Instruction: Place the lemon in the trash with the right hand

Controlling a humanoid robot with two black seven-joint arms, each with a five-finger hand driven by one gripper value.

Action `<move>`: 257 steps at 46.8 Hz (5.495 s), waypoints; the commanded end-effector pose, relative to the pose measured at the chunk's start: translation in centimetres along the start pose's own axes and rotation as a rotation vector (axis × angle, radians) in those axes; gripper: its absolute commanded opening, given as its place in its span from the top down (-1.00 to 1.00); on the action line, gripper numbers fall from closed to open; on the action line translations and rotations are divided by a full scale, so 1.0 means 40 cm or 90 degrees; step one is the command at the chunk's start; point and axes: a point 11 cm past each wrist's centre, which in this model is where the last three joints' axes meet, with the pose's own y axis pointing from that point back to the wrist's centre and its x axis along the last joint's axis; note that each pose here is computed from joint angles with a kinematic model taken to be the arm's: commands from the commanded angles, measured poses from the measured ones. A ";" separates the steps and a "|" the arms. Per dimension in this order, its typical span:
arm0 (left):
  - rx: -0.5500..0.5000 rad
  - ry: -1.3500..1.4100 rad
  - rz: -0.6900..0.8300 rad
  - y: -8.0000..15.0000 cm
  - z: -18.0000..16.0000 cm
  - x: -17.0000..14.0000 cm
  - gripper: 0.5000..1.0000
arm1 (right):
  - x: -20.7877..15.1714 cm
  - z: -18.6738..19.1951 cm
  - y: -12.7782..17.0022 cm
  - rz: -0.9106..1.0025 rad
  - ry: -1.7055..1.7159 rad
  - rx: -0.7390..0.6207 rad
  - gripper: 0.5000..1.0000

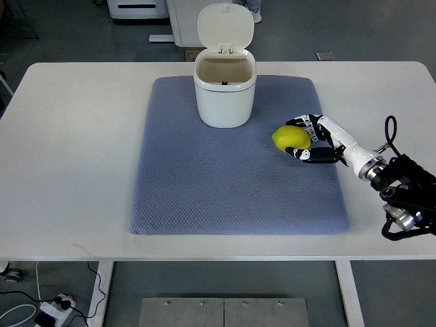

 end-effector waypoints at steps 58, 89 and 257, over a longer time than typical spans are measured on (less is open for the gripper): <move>0.000 0.000 0.000 0.000 0.000 0.000 -1.00 | 0.343 -0.150 -0.115 0.082 -0.031 0.043 1.00; 0.000 0.000 0.000 0.000 0.000 0.000 -1.00 | 0.153 -0.337 -0.257 -0.016 -0.029 0.114 1.00; 0.000 0.000 0.000 0.000 0.000 0.000 -1.00 | 0.323 -0.037 -0.037 0.153 -0.253 -0.012 -1.00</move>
